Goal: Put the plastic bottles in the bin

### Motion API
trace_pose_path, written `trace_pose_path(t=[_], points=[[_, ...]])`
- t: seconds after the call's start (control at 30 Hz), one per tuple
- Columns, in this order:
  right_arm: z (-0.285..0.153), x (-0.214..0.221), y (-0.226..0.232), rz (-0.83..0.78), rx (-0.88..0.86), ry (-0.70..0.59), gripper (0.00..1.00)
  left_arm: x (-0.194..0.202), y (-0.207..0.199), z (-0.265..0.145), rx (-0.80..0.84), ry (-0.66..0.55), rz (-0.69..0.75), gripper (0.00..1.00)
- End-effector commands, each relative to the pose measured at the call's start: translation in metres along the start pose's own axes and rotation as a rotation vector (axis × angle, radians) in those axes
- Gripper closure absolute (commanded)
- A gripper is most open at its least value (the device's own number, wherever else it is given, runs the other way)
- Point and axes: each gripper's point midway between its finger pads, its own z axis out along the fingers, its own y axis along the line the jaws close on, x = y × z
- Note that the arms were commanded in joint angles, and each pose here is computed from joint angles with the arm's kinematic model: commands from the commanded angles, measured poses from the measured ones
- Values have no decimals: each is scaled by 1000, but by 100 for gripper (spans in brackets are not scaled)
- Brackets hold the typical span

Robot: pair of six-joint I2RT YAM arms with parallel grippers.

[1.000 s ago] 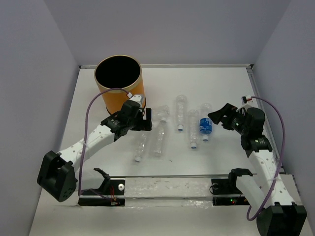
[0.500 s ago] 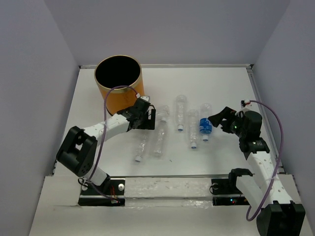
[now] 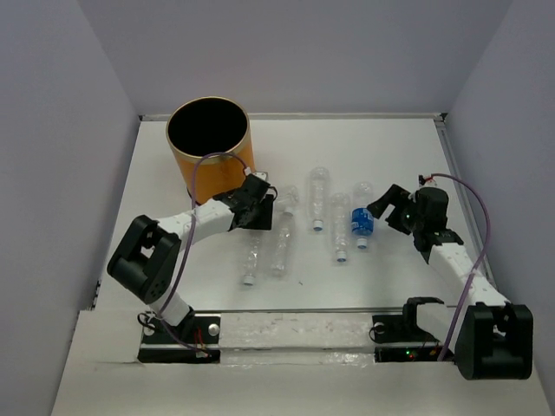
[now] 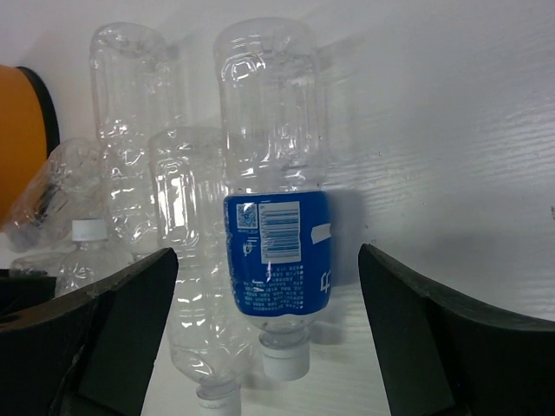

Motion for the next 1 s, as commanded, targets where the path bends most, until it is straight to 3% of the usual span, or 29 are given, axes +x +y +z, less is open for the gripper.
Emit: trace_pose_path(t=[0.0,0.17,0.47,0.77,0.97], points=[[25,-41,12,-2,-8,-83,8,-20,-3,-35,43,-114,-33,60],[53,-44,7,-6,25,-36,0,-36,-11,-68,118,-198,-32,63],[98,-49,17,-44,10,56,0,-86,-23,-153,229,-391,-13,63],[128,-43,25,-60,10,115,0,-203,-19,-266,278,-787,-136,62],[142,-21,6,-64,66,172,1,-285,16,-314,282,-987,-268,62]])
